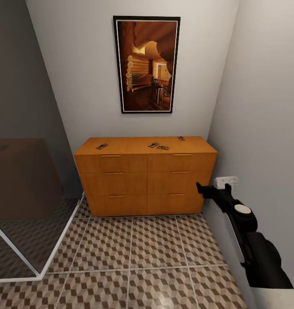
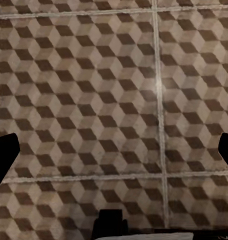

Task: Take the four mousetraps from the cabinet in the bathroom and place them on the bathroom floor. Make sure all four end up on the same floor surface, and ensure that at least two of them are either under or directly next to the same bathroom sink.

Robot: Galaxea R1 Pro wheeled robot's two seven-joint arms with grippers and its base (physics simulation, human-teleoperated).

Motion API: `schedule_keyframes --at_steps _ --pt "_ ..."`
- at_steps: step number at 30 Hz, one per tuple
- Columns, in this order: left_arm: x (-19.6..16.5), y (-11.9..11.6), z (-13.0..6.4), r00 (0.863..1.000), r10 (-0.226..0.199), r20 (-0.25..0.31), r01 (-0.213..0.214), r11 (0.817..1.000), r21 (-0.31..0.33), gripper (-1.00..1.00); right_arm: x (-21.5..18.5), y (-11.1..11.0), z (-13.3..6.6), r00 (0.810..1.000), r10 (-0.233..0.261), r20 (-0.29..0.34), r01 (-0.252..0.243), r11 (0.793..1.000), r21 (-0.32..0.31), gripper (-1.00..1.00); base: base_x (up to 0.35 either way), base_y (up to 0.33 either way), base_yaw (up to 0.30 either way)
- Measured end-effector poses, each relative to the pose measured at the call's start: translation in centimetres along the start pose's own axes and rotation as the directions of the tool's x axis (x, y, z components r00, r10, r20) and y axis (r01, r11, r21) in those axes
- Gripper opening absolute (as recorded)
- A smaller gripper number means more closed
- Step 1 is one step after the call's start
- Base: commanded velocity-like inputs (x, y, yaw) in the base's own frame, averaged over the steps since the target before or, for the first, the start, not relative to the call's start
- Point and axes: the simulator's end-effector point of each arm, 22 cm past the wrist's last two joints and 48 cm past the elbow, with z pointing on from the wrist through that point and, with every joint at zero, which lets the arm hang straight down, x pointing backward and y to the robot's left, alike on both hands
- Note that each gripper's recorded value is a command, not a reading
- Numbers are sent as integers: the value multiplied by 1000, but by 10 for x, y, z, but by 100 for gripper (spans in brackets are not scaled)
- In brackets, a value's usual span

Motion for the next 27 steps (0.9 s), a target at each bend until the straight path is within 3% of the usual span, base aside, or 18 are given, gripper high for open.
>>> schedule_keyframes --at_steps 4,5,12,15,21,27 --pt "46 33 -6 999 17 -50 -19 999 -38 100 -53 9 11 1000 -13 22 15 995 -94 100 0 0 0" --pt "60 42 -10 998 21 -61 -24 999 -49 100 -83 10 15 999 -13 38 17 993 -118 100 0 0 0" --pt "96 55 -19 993 28 -115 -35 998 -61 100 -207 -2 20 994 8 105 5 992 -124 100 0 0 0" --pt "106 56 -22 991 28 -134 -36 997 -61 100 -281 -16 44 995 40 95 -28 992 -124 100 0 0 0" --pt "113 55 -24 989 27 -148 -36 998 -60 100 -320 -13 76 997 76 -1 -74 980 -185 100 0 0 0" --pt "114 54 -24 988 25 -151 -35 998 -59 100 -340 19 79 999 52 4 -48 947 -318 100 0 0 0"
